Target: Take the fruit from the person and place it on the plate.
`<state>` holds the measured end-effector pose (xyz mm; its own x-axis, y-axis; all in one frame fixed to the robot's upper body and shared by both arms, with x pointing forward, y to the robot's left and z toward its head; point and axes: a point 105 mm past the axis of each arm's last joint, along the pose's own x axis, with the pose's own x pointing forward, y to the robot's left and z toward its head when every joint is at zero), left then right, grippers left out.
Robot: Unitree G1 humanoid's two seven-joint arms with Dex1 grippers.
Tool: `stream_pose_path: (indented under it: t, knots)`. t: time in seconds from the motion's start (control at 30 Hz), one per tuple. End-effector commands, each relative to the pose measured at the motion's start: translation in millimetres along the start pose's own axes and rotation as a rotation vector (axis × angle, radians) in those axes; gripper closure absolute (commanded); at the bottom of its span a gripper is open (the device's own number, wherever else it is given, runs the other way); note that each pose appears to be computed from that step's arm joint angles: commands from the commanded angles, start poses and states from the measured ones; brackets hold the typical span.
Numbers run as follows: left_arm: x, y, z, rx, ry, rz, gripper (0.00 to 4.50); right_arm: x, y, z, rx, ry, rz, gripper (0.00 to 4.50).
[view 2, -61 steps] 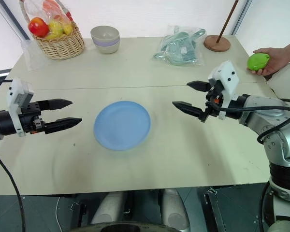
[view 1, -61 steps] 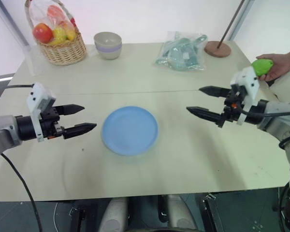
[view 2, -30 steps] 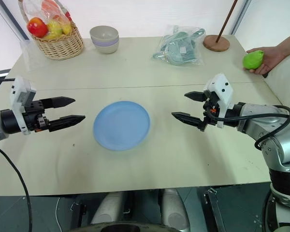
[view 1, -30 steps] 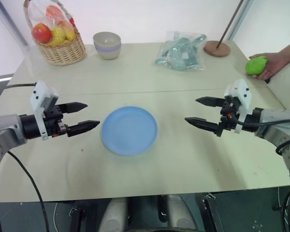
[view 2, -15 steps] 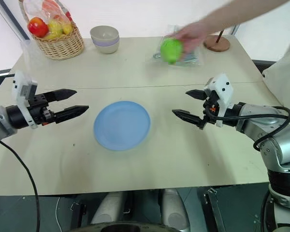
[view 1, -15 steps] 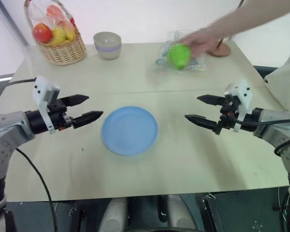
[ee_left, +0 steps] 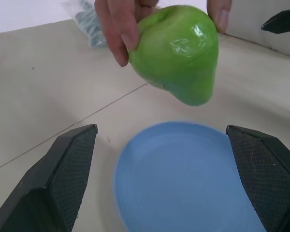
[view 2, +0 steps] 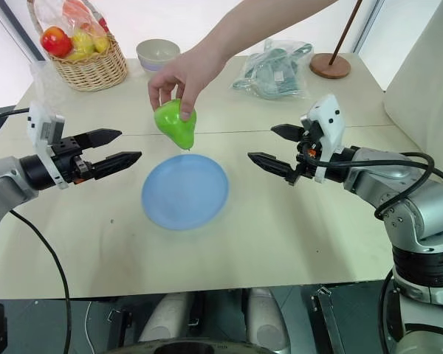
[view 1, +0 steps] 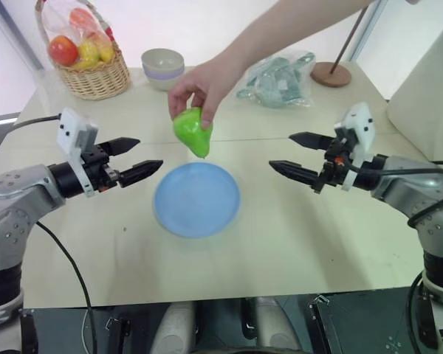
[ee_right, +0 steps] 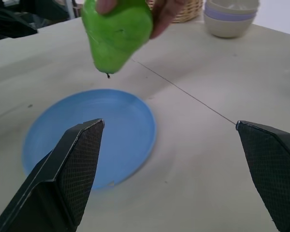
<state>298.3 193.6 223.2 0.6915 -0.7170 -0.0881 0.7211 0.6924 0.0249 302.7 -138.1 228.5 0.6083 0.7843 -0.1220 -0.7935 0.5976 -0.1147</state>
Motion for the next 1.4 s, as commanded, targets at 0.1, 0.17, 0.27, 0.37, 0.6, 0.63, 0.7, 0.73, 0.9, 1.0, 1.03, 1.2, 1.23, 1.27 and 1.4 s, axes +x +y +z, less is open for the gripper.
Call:
stream_pose_path:
  t: [0.1,0.17,0.27,0.37,0.6,0.63,0.7,0.73,0.9,1.0,1.03,1.2,1.23,1.27,1.4]
  knots:
    - [0,-3,8,-0.007,-0.041,-0.01,0.04,9,10,21,-0.007,-0.066,0.04,0.0]
    - [0,-3,7,-0.02,-0.04,-0.013,0.04,12,13,23,0.003,-0.067,0.054,0.0]
    - [4,-5,3,-0.037,-0.033,-0.029,0.04,16,16,23,-0.002,-0.06,0.074,0.0]
    - [22,-7,-3,-0.064,-0.034,-0.04,0.04,18,13,23,-0.009,-0.06,0.064,0.0]
    - [64,-5,-8,-0.088,-0.023,-0.063,0.04,11,2,33,-0.046,-0.083,0.019,0.0]
    - [69,-6,-7,-0.096,-0.027,-0.076,0.04,10,1,34,-0.056,-0.085,0.009,0.0]
    - [74,-5,-6,-0.1,-0.032,-0.078,0.04,8,-1,35,-0.064,-0.088,-0.002,0.0]
    - [79,-2,-2,-0.121,-0.051,-0.074,0.04,7,-1,36,-0.066,-0.09,-0.008,0.0]
    - [93,1,12,-0.209,-0.104,-0.105,0.04,4,-1,36,-0.073,-0.096,-0.029,0.0]
    - [98,2,16,-0.247,-0.115,-0.119,0.04,3,-1,36,-0.075,-0.099,-0.038,0.0]
    - [100,1,17,-0.258,-0.119,-0.126,0.04,3,-1,36,-0.075,-0.1,-0.041,0.0]
    - [106,-4,16,-0.269,-0.112,-0.145,0.04,2,-2,36,-0.078,-0.101,-0.05,0.0]
    - [106,-4,15,-0.27,-0.112,-0.147,0.04,2,-2,36,-0.079,-0.102,-0.051,0.0]
    - [107,-5,15,-0.27,-0.112,-0.148,0.04,2,-2,36,-0.079,-0.102,-0.052,0.0]
    - [109,-6,14,-0.266,-0.111,-0.151,0.04,2,-2,36,-0.079,-0.102,-0.055,0.0]
